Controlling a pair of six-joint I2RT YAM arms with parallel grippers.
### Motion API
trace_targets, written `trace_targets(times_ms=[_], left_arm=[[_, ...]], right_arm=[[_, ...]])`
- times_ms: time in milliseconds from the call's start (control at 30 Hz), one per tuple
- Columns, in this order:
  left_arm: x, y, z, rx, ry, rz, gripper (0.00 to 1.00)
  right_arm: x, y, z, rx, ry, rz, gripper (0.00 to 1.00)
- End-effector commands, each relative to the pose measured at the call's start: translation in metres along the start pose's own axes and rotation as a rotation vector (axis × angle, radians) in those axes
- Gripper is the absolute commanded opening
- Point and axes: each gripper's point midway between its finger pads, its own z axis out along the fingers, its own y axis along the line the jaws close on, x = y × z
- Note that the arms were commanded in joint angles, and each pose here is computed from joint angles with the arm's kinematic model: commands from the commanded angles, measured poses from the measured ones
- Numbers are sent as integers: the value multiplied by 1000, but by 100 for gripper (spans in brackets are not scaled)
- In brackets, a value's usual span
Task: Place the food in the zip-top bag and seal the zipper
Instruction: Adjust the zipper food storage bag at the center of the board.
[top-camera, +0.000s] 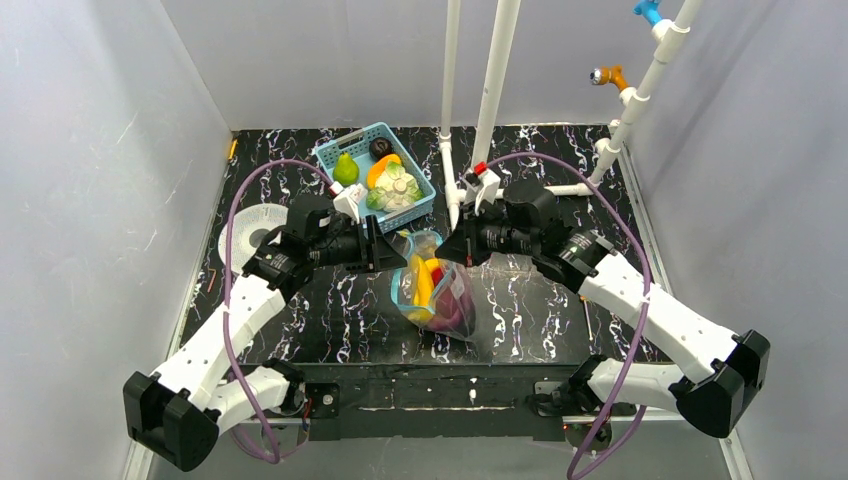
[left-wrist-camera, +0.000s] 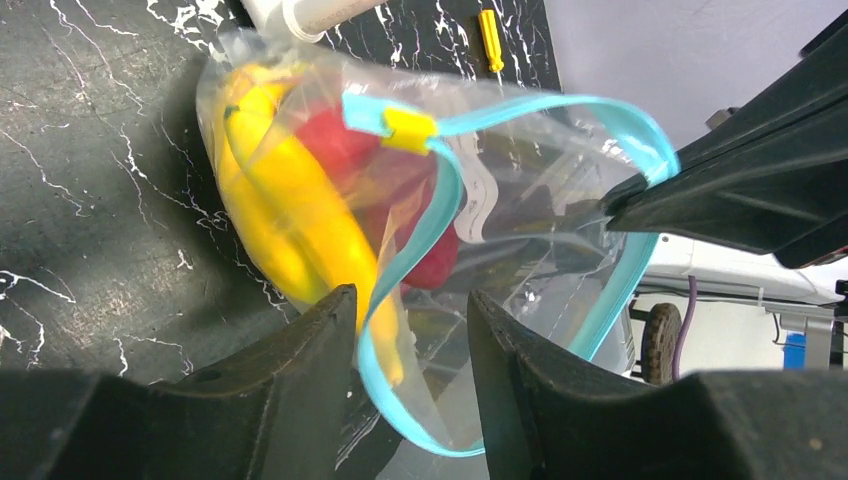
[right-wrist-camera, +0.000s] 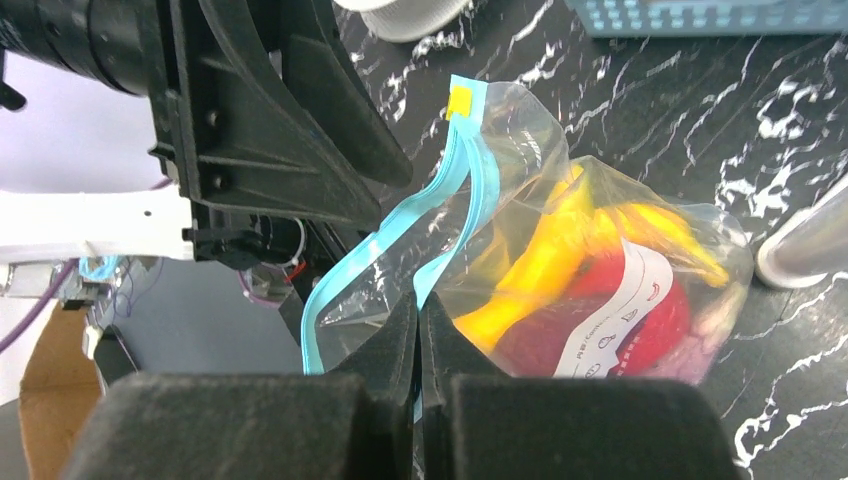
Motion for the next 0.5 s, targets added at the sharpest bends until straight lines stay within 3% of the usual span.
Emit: trace_targets(times_ms=[0,267,467], left_arm=[[10,5,10,34,31,-19,45],[25,-1,13,91,44,-27,53],[21,-7,18,109,39,-14,43]], right_arm=[[-6,11,1,-50,-47,-30,1],[0,16,4,-58,-41,-46,1],[6,19,9,-62,3,-76,1]])
